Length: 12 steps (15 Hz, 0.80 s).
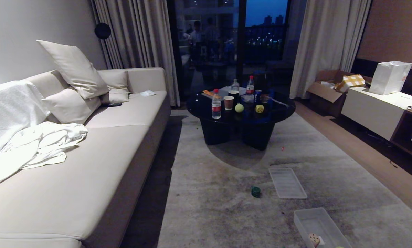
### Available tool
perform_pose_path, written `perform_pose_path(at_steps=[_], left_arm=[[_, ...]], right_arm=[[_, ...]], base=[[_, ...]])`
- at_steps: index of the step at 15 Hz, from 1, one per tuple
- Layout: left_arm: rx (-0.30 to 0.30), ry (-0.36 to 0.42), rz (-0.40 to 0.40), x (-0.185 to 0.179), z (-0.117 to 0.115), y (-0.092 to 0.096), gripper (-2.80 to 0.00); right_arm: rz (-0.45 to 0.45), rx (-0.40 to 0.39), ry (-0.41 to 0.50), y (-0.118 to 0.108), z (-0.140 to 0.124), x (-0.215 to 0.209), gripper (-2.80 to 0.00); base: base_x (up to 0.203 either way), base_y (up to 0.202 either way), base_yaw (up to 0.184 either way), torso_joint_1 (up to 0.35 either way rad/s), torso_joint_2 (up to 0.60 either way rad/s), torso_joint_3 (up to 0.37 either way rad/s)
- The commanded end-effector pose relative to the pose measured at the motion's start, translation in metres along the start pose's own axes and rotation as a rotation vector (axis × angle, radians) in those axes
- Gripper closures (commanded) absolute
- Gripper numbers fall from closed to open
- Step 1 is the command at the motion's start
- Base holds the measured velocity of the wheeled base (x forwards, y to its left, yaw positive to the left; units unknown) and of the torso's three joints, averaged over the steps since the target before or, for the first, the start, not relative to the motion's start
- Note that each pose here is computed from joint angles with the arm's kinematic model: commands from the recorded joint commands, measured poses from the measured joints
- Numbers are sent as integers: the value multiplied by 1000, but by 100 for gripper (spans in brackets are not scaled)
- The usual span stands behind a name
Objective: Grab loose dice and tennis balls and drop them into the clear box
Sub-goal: Find toys out of the box
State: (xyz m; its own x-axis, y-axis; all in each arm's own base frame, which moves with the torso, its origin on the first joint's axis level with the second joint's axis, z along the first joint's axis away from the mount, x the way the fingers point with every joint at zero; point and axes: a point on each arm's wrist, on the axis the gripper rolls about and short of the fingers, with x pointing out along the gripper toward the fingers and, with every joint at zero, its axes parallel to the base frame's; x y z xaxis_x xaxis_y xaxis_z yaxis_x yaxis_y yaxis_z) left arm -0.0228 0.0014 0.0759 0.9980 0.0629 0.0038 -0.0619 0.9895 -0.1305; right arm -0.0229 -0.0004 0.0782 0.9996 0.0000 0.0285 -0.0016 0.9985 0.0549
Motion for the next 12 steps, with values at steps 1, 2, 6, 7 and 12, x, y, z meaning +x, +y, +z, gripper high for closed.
perform_pose_path(at_steps=[1, 2, 6, 7, 12], left_arm=[[-1, -1, 1, 0, 0, 0, 0], [0, 1, 0, 0, 0, 0, 0], [-2, -1, 1, 0, 0, 0, 0], [-1, -1, 1, 0, 0, 0, 0], [0, -1, 1, 0, 0, 0, 0]], right_arm=[[-1, 0, 10, 0, -3, 1, 0], [0, 0, 9, 0, -3, 1, 0], [-1, 0, 10, 0, -3, 1, 0], [0, 0, 9, 0, -3, 1, 0], [0, 0, 9, 0, -3, 1, 0]], base=[[0, 0, 0, 0, 0, 0], [0, 0, 0, 0, 0, 0], [0, 0, 0, 0, 0, 0], [0, 0, 0, 0, 0, 0], [0, 0, 0, 0, 0, 0]])
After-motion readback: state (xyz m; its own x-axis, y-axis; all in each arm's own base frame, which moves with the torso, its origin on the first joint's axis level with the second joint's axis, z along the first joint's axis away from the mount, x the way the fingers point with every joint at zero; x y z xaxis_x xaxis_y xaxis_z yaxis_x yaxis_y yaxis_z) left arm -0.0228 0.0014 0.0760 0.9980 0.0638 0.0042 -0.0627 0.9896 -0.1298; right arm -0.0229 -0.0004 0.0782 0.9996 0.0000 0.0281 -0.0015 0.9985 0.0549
